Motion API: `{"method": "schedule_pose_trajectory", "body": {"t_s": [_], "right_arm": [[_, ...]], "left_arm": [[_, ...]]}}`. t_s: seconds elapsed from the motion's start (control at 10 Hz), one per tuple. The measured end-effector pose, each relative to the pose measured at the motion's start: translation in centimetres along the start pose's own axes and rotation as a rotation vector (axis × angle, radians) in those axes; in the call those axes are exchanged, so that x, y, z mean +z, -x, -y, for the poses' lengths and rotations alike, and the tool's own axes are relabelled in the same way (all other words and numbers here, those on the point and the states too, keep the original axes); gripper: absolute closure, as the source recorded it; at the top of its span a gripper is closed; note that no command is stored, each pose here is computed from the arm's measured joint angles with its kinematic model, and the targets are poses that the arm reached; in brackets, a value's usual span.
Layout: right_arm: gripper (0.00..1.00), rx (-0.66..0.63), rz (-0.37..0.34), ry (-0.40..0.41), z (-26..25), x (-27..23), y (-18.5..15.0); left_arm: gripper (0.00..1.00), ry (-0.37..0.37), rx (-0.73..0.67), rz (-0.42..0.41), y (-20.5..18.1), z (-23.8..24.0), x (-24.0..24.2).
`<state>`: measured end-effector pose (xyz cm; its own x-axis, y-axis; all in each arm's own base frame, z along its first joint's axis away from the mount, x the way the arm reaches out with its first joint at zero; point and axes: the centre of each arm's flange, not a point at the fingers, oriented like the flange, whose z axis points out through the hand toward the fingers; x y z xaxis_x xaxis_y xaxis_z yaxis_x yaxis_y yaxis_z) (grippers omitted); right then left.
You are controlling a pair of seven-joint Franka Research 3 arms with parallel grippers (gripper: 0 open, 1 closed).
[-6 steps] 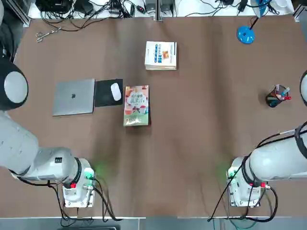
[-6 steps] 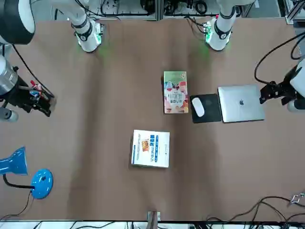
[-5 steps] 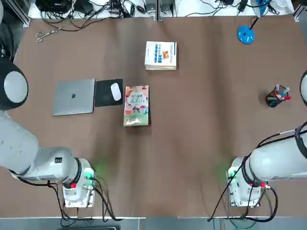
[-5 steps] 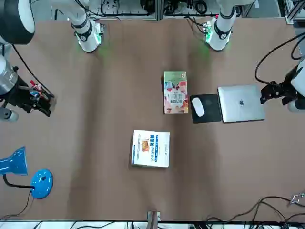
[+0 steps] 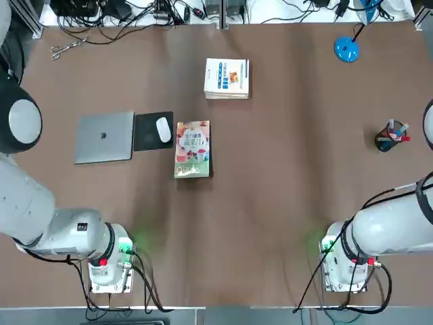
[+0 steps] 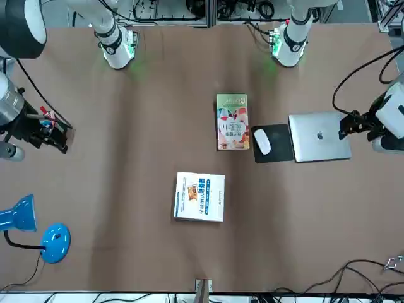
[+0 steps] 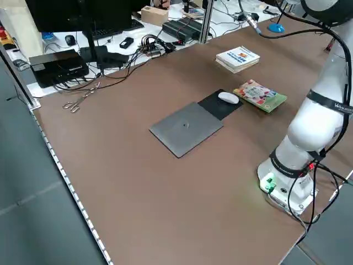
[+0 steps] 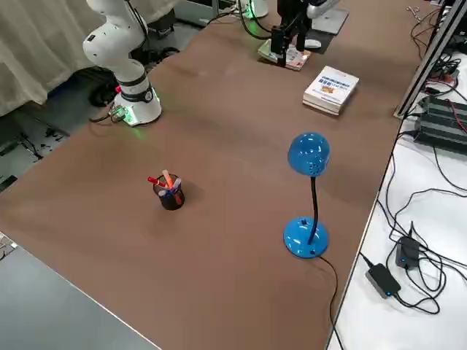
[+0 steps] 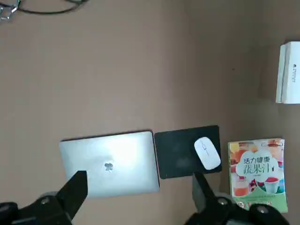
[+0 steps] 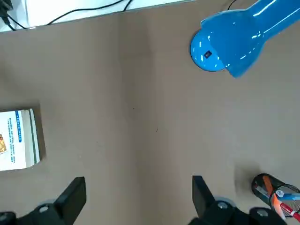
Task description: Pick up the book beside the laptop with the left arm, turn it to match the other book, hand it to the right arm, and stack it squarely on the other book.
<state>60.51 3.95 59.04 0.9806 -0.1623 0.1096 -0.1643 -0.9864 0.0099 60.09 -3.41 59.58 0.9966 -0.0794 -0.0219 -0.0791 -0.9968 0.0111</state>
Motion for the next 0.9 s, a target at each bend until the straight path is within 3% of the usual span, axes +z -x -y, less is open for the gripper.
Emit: {"method": "schedule_pose_trajectory", "body": {"t_s": [0.3,0.5,0.8,0.9], "right_arm": [[0.00,0.000,-0.003,-0.001,0.0,-0.1,0.0],[0.00,-0.003,-0.004,-0.002,0.2,-0.2,0.0],[0.00,-0.010,-0.006,-0.004,0.8,-0.3,0.1],[0.00,-0.011,-0.009,-0.004,0.8,-0.4,0.1]], "left_arm": [[0.02,0.123,-0.001,0.096,2.5,-1.7,3.1],[0.03,0.217,-0.020,0.172,6.3,-3.1,7.0],[0.02,0.333,-0.078,0.178,13.4,-6.2,14.3],[0.02,0.341,-0.072,0.202,16.0,-8.4,17.2]]}}
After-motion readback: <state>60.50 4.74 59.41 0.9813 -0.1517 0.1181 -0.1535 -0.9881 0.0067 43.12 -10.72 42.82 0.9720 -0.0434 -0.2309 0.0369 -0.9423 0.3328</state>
